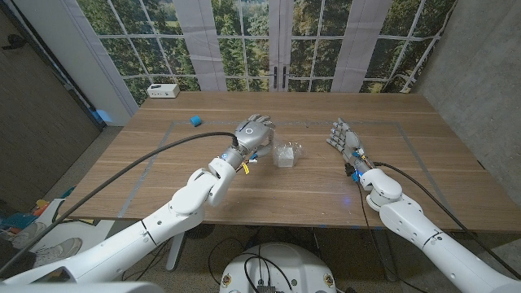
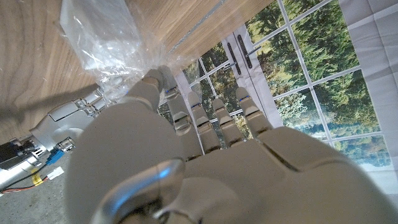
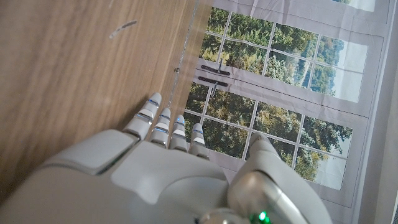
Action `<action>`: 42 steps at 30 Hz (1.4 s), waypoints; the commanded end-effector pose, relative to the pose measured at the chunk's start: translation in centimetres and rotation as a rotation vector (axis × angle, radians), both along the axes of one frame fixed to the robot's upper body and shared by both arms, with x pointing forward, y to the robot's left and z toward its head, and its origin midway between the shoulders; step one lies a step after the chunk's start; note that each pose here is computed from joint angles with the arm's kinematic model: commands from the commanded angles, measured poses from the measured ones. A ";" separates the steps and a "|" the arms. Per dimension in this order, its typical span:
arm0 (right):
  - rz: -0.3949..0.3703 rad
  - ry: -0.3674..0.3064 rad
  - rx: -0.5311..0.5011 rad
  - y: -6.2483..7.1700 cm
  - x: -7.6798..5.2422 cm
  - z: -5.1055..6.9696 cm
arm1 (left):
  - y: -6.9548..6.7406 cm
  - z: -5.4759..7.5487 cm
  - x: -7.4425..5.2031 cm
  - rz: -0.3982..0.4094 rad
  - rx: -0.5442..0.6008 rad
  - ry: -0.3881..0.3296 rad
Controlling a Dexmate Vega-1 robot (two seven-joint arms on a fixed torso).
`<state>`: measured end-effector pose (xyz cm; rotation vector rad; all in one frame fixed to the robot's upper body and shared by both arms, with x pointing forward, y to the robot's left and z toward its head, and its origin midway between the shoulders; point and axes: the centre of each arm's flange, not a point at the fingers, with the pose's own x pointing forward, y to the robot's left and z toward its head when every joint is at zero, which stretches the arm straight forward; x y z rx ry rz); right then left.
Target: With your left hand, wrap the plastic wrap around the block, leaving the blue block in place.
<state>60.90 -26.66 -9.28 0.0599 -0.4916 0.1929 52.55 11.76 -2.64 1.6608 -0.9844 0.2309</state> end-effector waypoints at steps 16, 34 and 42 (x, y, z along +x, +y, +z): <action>-0.003 -0.002 0.016 -0.8 -0.5 -0.6 | -3.6 -1.9 1.3 -0.087 -0.019 0.080; 0.002 0.004 0.014 -0.8 -0.4 -0.8 | -2.3 -1.1 -0.8 -0.256 -0.290 -0.161; -0.003 -0.001 0.016 -0.9 -0.5 -0.8 | -1.7 -1.6 -1.5 -0.257 -0.252 -0.122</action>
